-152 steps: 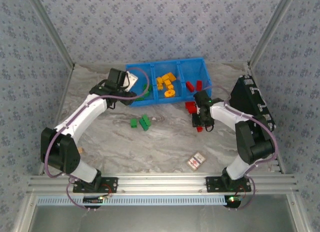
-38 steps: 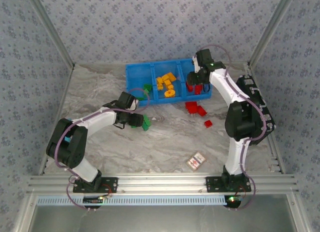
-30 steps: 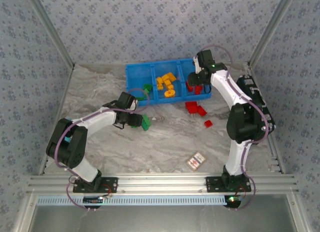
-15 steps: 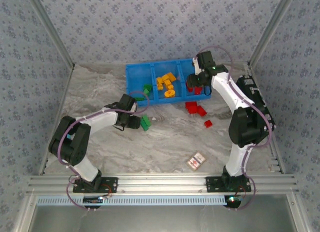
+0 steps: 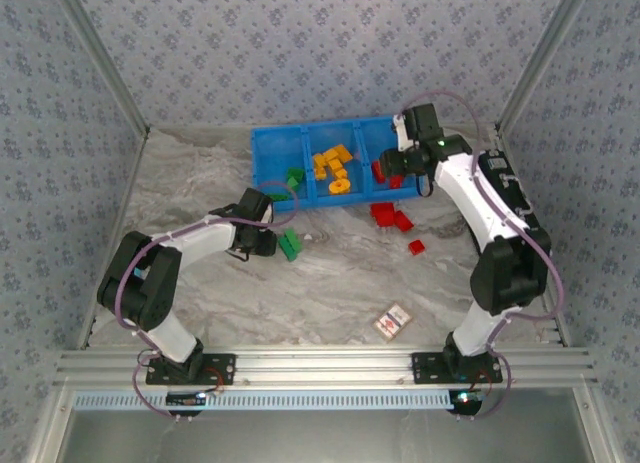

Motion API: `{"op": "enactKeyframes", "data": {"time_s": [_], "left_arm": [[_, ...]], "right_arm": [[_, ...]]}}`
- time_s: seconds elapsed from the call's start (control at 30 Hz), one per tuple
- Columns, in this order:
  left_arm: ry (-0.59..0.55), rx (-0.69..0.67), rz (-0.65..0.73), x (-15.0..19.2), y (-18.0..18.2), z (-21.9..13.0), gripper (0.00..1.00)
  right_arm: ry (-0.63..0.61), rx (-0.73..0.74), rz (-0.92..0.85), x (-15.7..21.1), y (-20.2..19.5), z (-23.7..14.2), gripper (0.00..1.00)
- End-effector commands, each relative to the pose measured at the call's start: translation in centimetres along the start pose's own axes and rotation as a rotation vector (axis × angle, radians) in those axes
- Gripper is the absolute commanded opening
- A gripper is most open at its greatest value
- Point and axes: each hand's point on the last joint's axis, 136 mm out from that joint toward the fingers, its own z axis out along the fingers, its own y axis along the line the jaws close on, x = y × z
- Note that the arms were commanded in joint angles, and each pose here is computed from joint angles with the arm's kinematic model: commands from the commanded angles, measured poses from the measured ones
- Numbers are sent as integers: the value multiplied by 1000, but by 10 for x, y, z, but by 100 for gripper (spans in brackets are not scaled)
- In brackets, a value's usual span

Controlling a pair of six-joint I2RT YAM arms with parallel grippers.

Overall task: Sort the legos into containers by color
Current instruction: Pick up the lego from the center of the table.

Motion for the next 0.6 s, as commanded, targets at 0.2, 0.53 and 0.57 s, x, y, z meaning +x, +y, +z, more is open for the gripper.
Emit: {"op": "enactKeyframes", "data": {"time_s": [0.2, 0.53, 0.57], "left_arm": [[-123, -18, 48, -46, -5, -54, 33], [-364, -71, 112, -147, -10, -93, 33], [-378, -78, 105, -158, -9, -90, 33]], "right_arm": [[168, 0, 72, 93, -2, -10, 59], [281, -66, 172, 166, 15, -12, 62], [289, -67, 182, 173, 16, -10, 62]]}}
